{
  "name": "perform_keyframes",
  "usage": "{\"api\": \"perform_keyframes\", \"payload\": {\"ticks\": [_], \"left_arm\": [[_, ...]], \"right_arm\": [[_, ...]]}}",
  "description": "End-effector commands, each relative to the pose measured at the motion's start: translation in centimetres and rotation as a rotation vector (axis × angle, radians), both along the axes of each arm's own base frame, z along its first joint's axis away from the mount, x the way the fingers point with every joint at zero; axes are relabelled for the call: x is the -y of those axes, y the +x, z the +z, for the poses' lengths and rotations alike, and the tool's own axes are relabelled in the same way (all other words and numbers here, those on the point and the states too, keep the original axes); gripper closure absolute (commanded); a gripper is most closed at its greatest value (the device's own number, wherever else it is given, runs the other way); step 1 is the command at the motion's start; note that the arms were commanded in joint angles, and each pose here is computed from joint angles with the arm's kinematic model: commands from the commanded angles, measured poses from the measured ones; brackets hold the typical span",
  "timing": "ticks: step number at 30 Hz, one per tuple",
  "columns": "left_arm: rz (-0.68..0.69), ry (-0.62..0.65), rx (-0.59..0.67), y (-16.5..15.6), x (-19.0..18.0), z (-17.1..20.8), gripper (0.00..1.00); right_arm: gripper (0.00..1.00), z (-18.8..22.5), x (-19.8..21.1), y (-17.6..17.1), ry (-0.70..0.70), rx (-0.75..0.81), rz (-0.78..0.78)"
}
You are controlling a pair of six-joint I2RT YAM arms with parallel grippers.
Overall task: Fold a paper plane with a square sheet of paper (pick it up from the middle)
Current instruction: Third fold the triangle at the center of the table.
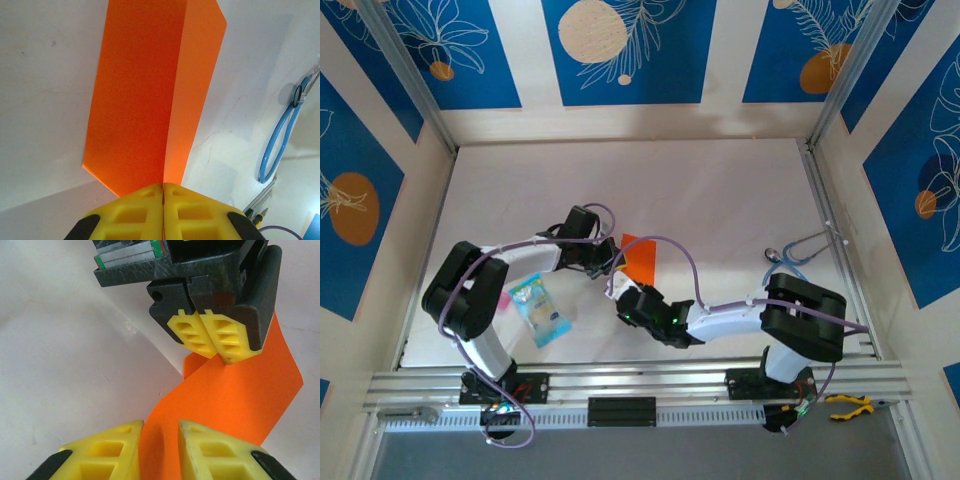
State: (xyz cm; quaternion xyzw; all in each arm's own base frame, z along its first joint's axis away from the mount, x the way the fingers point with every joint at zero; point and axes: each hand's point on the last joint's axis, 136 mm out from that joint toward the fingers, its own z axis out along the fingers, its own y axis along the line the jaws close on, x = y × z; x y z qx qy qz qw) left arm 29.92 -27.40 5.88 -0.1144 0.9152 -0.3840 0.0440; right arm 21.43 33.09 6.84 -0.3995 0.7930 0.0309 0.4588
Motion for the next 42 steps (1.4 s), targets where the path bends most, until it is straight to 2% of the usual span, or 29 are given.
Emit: {"api": "perform_keyframes", "payload": {"ticks": [1,25,34,36,42], "left_arm": [[0.014,-0.003,0.0,0.2,-0.4,0.3,0.91],[0.016,0.019,0.008,0.1,-0.7,0.6,0.88],[0.034,0.078,0.043,0.8,-2.4,1.7,0.65],[0.048,0.095,0.065,1.1,-3.2,2.5,0.61],[0.003,0.084,0.17,2.1,-3.6,6.8,0.57]], "right_arm": [[0.77,0.7,0.3,0.1,0.027,0.002,-0.009],[0.96,1.1,1.0,0.3,0.058,-0.018,-0.034],[0.97,0.9,0.9,-0.3,0.136,-0.12,0.015],[0.97,0.9,0.9,-0.5,0.187,-0.182,0.03],[0.97,1.3,1.1,-0.6,0.422,-0.443,0.067]]}}
